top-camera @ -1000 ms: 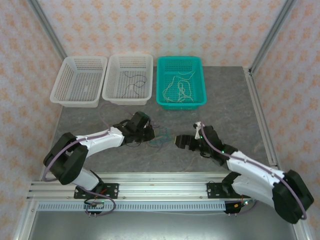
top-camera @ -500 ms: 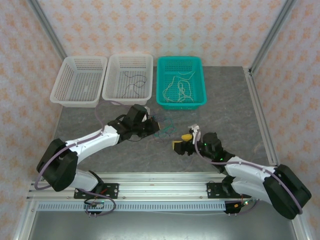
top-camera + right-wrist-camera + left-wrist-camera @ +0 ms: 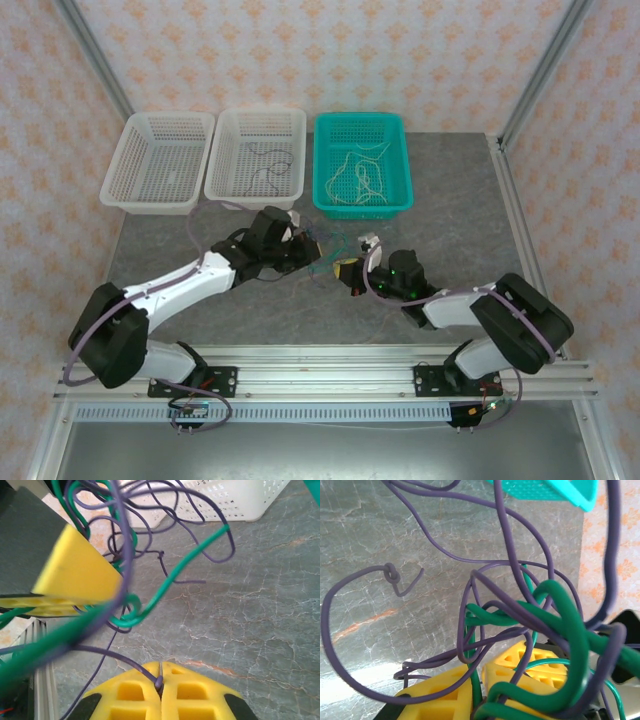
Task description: Untangle the cables
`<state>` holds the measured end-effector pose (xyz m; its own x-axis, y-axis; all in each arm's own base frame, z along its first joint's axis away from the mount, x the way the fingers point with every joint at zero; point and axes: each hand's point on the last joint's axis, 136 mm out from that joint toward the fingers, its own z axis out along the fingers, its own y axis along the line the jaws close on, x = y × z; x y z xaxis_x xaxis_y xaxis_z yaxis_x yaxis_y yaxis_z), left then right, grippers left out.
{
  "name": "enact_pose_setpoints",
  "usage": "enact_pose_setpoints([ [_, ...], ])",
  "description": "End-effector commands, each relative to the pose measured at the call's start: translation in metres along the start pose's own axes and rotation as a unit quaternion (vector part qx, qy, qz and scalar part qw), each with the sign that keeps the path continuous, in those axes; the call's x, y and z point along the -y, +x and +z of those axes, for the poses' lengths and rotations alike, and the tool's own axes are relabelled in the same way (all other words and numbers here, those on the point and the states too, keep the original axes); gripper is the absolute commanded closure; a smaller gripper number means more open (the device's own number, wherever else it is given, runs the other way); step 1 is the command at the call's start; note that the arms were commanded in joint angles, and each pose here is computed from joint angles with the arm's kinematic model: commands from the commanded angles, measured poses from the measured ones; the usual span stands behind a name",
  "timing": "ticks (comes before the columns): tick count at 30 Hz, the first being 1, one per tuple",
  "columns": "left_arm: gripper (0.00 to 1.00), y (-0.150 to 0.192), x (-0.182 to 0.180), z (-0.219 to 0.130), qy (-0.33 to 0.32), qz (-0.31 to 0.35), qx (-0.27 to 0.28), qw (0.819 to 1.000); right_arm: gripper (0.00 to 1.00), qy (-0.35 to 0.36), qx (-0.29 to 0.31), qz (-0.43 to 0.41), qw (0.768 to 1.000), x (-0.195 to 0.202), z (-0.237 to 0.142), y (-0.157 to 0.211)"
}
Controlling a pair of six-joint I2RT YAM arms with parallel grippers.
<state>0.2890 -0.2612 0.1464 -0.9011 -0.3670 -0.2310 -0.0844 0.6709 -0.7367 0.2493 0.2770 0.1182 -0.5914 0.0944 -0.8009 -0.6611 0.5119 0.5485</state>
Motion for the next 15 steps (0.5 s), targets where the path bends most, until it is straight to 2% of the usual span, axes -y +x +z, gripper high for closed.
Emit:
enact_pose_setpoints([
  [1, 0.99, -0.019, 0.004, -0.021, -0.010, -0.004, 0.036, 0.999, 1.00, 0.004, 0.042, -0.009, 0.999, -0.007, -0.010, -0.020],
  [3, 0.95, -0.026, -0.016, -0.031, -0.050, -0.009, 0.054, 0.997, 1.00, 0.033, 0.062, -0.005, 0.998, -0.001, -0.021, -0.025],
  [6, 0.93, -0.035, -0.044, -0.050, -0.095, -0.019, 0.086, 0.991, 1.00, 0.112, 0.084, 0.005, 0.990, 0.018, -0.041, -0.034],
  [10, 0.79, -0.044, -0.080, -0.078, -0.155, -0.025, 0.130, 0.979, 1.00, 0.223, 0.144, 0.021, 0.964, 0.042, -0.079, -0.056],
  [13, 0.75, -0.044, -0.108, -0.100, -0.229, -0.005, 0.151, 0.962, 1.00, 0.268, 0.199, 0.029, 0.942, 0.041, -0.109, -0.084],
  [15, 0.73, -0.041, -0.122, -0.108, -0.260, 0.003, 0.155, 0.953, 1.00, 0.256, 0.220, 0.022, 0.941, 0.027, -0.119, -0.103],
])
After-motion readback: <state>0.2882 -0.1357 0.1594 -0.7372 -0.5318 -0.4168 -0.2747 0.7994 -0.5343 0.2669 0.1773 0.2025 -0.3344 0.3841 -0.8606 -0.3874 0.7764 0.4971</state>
